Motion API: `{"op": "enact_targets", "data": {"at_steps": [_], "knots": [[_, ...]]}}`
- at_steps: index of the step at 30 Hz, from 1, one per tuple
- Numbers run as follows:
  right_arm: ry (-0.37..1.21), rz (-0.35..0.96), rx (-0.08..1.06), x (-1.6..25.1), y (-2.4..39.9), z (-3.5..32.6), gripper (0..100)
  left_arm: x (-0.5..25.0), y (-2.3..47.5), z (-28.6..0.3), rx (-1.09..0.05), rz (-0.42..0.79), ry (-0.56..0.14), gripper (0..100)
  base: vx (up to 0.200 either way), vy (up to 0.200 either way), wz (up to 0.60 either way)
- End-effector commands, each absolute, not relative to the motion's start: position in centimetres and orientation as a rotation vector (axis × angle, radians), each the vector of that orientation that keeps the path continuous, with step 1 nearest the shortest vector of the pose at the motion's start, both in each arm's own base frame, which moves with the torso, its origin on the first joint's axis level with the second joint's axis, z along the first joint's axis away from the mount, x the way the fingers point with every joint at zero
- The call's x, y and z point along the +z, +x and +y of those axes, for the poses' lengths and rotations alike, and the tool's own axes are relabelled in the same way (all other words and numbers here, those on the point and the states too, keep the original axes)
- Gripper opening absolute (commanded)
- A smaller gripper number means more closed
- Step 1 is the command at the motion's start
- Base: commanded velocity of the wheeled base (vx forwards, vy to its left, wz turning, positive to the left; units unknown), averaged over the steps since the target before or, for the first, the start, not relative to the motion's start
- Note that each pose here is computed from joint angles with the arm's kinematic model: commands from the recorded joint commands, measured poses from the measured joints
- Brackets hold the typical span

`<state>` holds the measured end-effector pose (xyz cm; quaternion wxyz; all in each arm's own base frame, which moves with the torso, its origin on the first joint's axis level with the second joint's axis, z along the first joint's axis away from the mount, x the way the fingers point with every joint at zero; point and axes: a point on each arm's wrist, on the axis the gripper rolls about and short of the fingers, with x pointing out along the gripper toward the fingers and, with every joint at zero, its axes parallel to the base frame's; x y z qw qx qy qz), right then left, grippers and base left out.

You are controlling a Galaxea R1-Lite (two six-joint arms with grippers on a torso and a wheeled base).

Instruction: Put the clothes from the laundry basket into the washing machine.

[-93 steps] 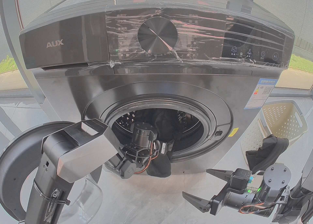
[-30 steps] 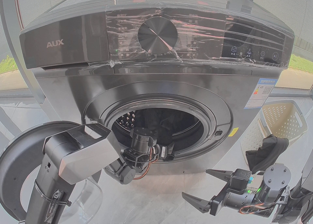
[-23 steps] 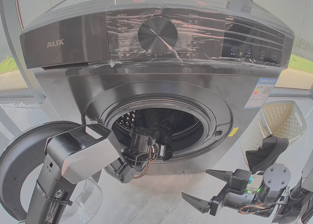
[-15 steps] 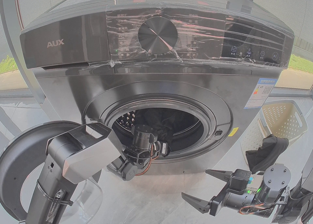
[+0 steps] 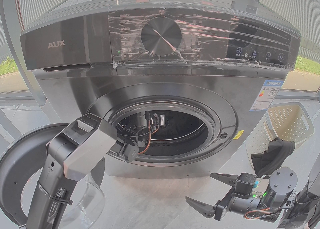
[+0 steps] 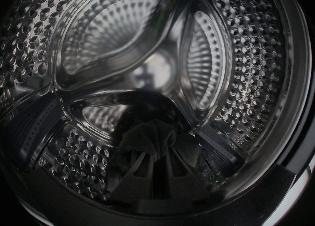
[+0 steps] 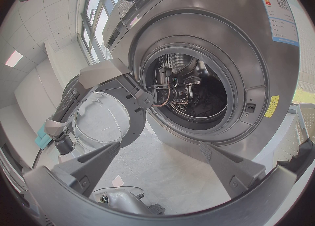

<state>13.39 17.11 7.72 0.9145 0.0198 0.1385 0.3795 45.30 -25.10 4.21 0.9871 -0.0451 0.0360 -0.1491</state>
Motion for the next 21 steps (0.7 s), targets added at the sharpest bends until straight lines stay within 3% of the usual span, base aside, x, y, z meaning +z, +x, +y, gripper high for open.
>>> {"op": "enact_targets", "data": {"at_steps": [1,10,11,18,21], "knots": [[0.040,0.287,0.782,7.7,13.4,17.1,100,3.6,47.2,-24.2,-0.251,0.043,-0.102,0,0.000,0.000,0.00],[0.039,0.288,0.782,7.7,13.4,17.1,100,3.5,47.4,-24.1,-0.245,0.046,-0.101,0,0.000,0.000,0.00],[0.039,0.288,0.782,7.7,13.4,17.1,100,3.4,47.3,-24.2,-0.246,0.050,-0.099,100,0.000,0.000,0.00],[0.039,0.288,0.782,7.7,13.4,17.1,100,3.4,46.4,-24.4,-0.257,0.076,-0.099,100,0.000,0.000,0.00],[0.037,0.291,0.781,7.6,13.4,17.1,100,4.5,44.7,-25.1,-0.288,0.097,-0.091,100,0.000,0.000,0.00]]}}
